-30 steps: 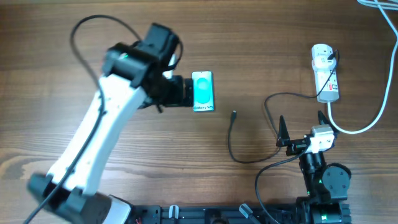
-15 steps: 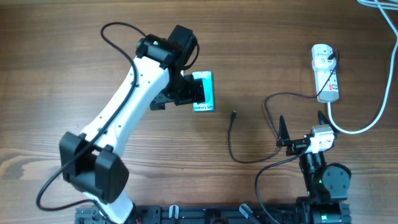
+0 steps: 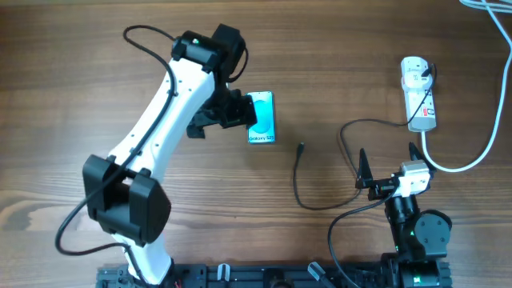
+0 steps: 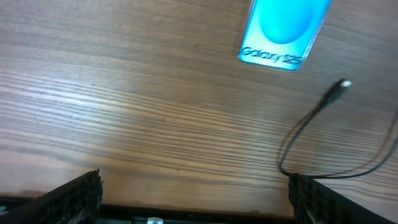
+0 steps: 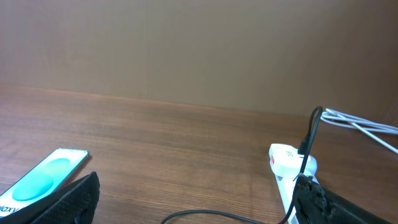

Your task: Plug charger to phone and switch on socket

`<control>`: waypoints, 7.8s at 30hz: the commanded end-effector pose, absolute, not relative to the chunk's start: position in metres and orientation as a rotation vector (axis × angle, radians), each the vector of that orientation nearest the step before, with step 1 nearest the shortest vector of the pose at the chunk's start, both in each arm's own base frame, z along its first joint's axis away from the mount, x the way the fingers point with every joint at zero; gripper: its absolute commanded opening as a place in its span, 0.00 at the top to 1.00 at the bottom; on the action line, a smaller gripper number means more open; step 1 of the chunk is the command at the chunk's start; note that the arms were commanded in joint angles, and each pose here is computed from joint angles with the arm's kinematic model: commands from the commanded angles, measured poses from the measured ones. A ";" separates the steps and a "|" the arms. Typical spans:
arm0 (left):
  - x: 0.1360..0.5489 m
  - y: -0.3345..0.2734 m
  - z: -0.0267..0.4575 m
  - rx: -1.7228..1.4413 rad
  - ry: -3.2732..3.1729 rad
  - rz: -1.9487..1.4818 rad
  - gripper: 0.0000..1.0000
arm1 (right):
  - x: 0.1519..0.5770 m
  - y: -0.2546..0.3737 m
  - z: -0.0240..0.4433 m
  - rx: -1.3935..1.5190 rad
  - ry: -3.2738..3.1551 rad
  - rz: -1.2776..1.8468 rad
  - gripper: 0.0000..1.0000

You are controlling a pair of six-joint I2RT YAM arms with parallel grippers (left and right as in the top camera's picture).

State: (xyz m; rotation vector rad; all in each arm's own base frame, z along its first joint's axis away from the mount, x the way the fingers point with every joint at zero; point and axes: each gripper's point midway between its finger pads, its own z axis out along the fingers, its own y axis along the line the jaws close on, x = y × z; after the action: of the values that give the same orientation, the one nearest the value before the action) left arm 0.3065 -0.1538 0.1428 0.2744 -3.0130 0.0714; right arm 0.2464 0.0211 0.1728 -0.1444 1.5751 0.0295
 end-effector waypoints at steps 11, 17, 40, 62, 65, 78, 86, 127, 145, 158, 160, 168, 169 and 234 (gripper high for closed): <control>0.345 -0.172 0.118 0.275 -3.102 0.130 0.00 | 0.247 0.018 0.173 -0.135 1.574 0.012 0.00; 0.348 -0.189 0.116 0.228 -3.138 0.163 0.00 | 0.247 0.018 0.173 -0.135 1.574 0.012 0.00; 0.359 -0.195 0.065 0.317 -3.083 0.079 0.00 | 0.247 0.018 0.173 -0.135 1.574 0.012 0.00; 0.381 -0.206 0.066 0.322 -3.164 0.170 0.00 | 0.247 0.018 0.173 -0.135 1.574 0.012 0.00; 0.381 -0.206 0.066 0.321 -3.165 0.171 0.00 | 0.247 0.018 0.173 -0.135 1.574 0.012 0.00; 0.381 -0.206 0.066 0.322 -3.164 0.171 0.00 | 0.247 0.018 0.173 -0.135 1.574 0.012 0.00; 0.383 -0.210 0.067 0.314 -3.172 0.186 0.00 | 0.247 0.018 0.173 -0.135 1.574 0.012 0.01; 0.393 -0.235 0.069 0.170 -3.277 0.219 0.00 | 0.247 0.018 0.173 -0.135 1.574 0.012 0.00; 0.402 -0.233 0.065 0.071 -3.323 0.193 0.00 | 0.247 0.018 0.173 -0.135 1.574 0.012 0.00; 0.401 -0.232 0.039 0.028 -3.286 0.141 0.00 | 0.247 0.018 0.173 -0.135 1.573 0.012 0.00; 0.401 -0.232 0.038 0.028 -3.287 0.141 0.00 | 0.247 0.018 0.173 -0.135 1.574 0.012 0.00; 0.402 -0.232 0.038 0.028 -3.289 0.142 0.00 | 0.247 0.018 0.173 -0.135 1.574 0.012 0.00; 0.402 -0.232 0.038 0.028 -3.292 0.136 0.00 | 0.247 0.018 0.173 -0.135 1.574 0.012 0.00; 0.401 -0.233 -0.003 0.089 -3.246 0.014 0.00 | 0.247 0.018 0.173 -0.135 1.574 0.012 0.00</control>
State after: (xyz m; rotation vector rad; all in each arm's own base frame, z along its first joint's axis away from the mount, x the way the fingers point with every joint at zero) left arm 0.3966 -0.2283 0.0004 0.0949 -3.2272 0.0188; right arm 0.2464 0.0211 0.1728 -0.1444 1.5751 0.0295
